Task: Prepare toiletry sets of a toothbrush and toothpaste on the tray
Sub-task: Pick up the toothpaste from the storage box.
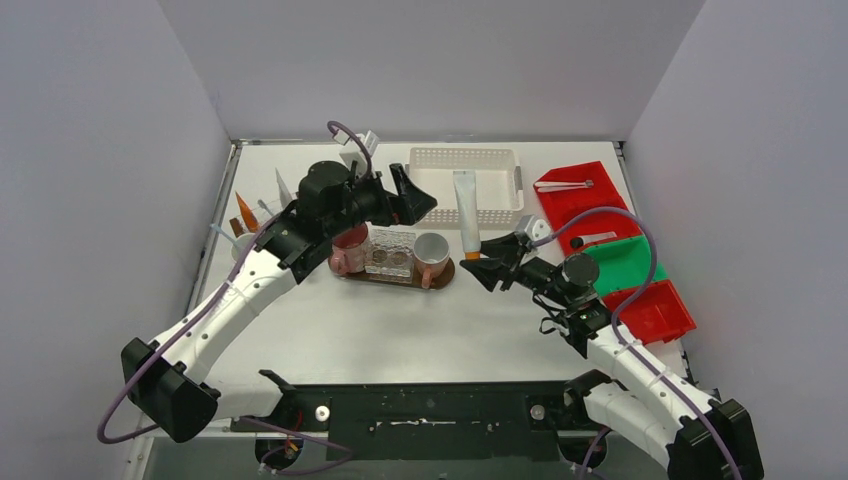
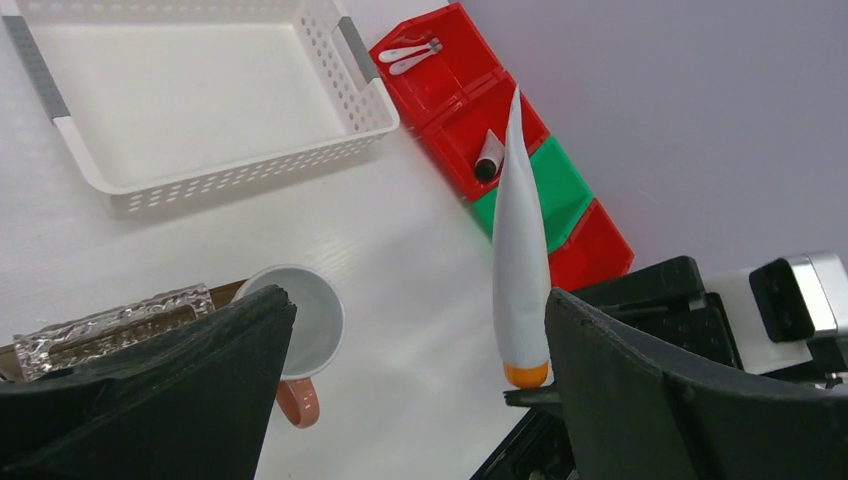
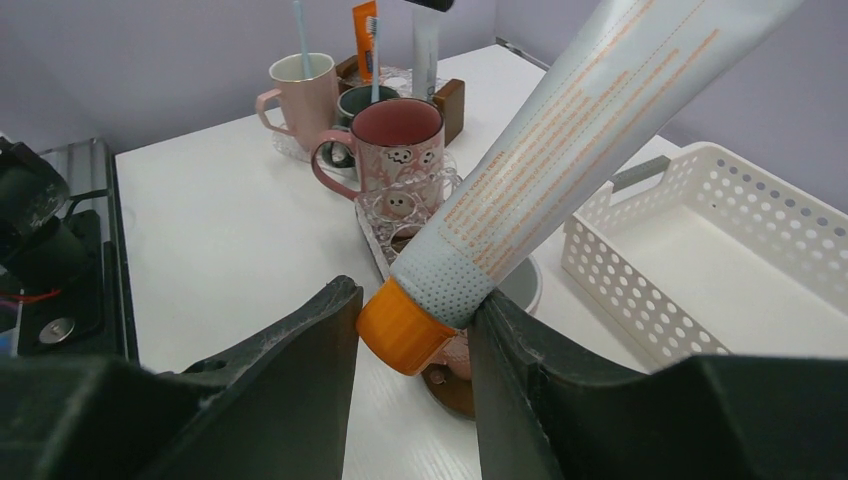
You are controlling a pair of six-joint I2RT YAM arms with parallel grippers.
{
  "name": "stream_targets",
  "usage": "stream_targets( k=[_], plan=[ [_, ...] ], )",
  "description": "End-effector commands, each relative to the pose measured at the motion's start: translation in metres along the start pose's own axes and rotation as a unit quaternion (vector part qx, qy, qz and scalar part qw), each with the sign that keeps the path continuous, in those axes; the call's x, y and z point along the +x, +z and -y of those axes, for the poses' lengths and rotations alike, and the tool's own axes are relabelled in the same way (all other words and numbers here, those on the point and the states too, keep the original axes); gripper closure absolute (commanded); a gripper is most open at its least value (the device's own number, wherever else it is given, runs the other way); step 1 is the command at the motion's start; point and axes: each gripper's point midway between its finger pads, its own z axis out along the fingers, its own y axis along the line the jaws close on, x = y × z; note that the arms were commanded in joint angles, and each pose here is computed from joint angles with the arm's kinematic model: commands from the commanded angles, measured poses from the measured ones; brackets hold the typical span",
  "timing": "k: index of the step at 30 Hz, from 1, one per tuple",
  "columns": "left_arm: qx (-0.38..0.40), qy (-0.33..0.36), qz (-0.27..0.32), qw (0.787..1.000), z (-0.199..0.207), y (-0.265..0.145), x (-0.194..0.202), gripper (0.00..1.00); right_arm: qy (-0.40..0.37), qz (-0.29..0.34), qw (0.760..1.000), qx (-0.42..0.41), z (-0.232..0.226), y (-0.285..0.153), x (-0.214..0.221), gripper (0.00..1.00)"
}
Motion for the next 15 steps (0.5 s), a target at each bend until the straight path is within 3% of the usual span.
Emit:
stream_targets(
  k=[1,11,15],
  plan=[
    [0.063,-0.017,0.037,0.997,0.038,0.004,-0.032,0.05,-0.077,0.057,0.995,-0.04,-0.018,0.002,-0.032,1.0],
    [0.09,-0.028,0.002,0.996,0.051,0.028,-0.025,0.06,-0.089,0.034,0.993,-0.076,-0.039,0.009,-0.022,1.0],
    [0.098,-0.032,-0.016,0.995,0.052,0.032,-0.019,0.14,-0.104,0.033,0.991,-0.073,-0.04,0.009,-0.023,1.0]
  ],
)
